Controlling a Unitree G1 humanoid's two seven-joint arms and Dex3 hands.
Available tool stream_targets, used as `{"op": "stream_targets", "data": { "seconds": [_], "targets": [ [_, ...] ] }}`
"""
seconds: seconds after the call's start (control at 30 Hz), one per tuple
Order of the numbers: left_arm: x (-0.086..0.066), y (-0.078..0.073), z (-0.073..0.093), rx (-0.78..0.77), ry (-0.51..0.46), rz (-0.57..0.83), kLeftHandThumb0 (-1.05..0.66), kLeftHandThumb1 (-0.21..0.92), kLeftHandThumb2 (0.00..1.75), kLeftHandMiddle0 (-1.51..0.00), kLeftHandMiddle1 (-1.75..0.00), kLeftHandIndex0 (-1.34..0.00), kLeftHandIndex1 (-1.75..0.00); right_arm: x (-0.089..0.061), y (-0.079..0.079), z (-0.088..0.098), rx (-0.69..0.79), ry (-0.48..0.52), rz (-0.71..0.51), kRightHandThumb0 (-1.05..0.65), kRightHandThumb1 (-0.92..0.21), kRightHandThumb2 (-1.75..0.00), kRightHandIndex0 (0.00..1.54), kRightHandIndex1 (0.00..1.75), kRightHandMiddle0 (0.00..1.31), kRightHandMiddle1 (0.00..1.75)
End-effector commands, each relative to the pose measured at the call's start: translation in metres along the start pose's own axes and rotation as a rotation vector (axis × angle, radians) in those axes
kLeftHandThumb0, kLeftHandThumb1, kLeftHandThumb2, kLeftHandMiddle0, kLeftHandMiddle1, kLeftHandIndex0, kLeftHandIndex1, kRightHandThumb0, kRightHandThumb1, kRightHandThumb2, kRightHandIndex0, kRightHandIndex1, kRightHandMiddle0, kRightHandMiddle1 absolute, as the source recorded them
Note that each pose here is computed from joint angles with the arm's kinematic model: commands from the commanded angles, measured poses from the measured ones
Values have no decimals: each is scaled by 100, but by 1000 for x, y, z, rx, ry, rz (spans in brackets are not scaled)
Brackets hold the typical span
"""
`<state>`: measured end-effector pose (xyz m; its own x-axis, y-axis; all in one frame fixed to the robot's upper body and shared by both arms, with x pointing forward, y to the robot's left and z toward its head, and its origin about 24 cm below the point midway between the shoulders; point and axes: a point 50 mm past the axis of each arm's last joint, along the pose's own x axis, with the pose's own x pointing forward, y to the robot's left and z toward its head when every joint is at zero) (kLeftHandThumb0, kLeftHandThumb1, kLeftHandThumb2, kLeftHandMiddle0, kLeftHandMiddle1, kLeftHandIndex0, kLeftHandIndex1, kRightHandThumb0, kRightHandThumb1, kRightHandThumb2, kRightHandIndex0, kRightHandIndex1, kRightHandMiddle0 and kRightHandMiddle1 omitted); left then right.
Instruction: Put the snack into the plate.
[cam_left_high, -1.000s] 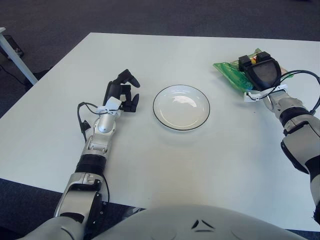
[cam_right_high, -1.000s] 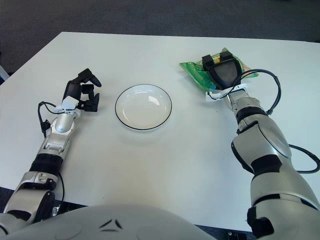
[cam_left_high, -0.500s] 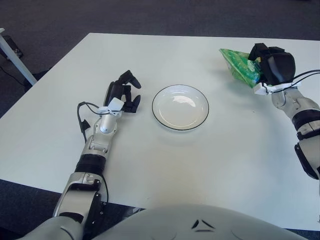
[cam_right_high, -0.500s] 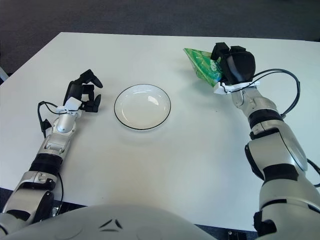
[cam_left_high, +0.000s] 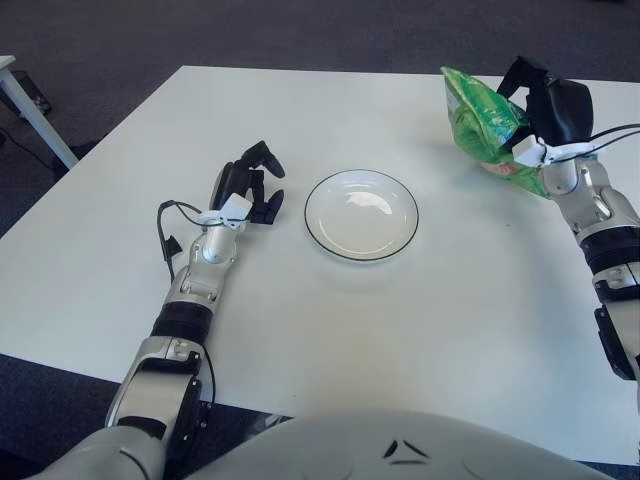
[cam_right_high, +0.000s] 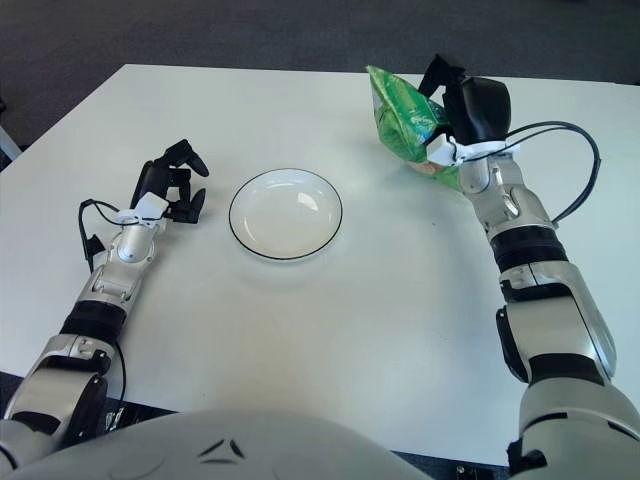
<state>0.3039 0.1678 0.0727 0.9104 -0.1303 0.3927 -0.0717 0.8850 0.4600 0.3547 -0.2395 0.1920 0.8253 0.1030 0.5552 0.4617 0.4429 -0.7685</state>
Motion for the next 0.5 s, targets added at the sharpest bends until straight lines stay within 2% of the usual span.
{"op": "stream_targets", "data": {
  "seconds": [0.0, 0.47],
  "targets": [
    [-46, -22, -35, -21, 188, -64, -53, 21, 145, -132, -175, -71, -175, 1, -3, 7, 55, 10, -5, -48, -31, -132, 136, 175, 62, 175],
    [-47, -23, -37, -19, 177, -70, -53, 21, 145, -130, -175, -70, -175, 6, -14, 29, 176, -39, 19, -50, -23, -142, 138, 175, 68, 175]
  ]
}}
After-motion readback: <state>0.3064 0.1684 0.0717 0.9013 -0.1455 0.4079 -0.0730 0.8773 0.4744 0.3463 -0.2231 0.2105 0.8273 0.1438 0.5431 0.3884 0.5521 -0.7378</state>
